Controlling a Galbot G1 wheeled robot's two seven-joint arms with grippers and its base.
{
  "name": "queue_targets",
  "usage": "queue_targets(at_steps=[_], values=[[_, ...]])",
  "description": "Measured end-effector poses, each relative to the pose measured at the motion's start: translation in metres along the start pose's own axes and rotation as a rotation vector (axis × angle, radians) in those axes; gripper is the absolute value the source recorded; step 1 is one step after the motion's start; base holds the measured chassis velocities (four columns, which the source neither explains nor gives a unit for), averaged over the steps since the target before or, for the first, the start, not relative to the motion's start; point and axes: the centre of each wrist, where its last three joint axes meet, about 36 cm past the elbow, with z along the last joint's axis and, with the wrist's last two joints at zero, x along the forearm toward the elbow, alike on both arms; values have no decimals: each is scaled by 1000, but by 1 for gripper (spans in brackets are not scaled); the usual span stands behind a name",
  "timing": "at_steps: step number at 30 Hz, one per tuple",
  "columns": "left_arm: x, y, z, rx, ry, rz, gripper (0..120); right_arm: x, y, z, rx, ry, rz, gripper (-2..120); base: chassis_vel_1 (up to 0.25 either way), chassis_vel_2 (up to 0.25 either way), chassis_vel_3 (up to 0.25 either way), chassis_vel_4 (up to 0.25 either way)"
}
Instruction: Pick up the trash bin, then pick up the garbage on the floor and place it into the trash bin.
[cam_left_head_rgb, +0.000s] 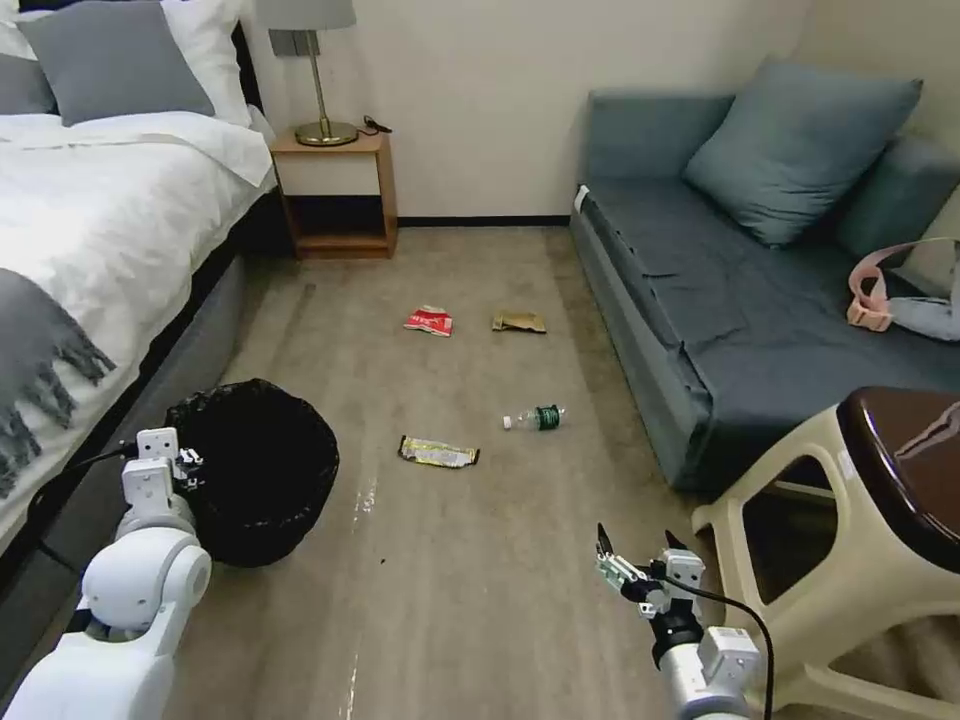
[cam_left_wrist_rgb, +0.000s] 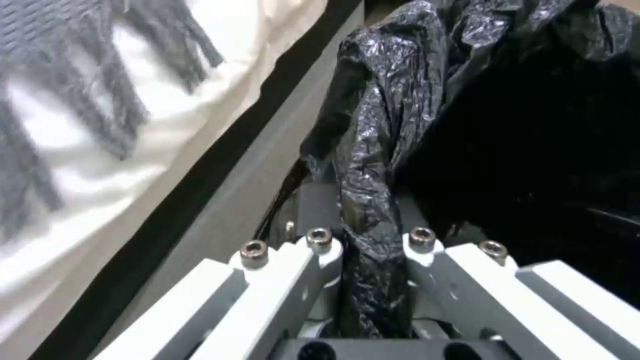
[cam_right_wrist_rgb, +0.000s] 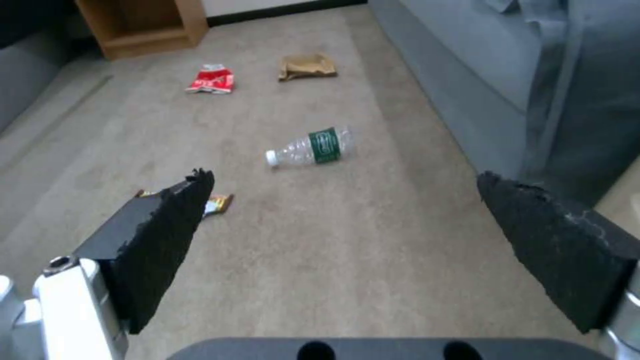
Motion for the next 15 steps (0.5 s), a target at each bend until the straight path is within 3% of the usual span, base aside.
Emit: queue_targets(at_steps=[15], values=[[-11,-1,-1,6,-7,-13,4,-14,2,8,-2,13,-9,100,-135,130,133,-130]])
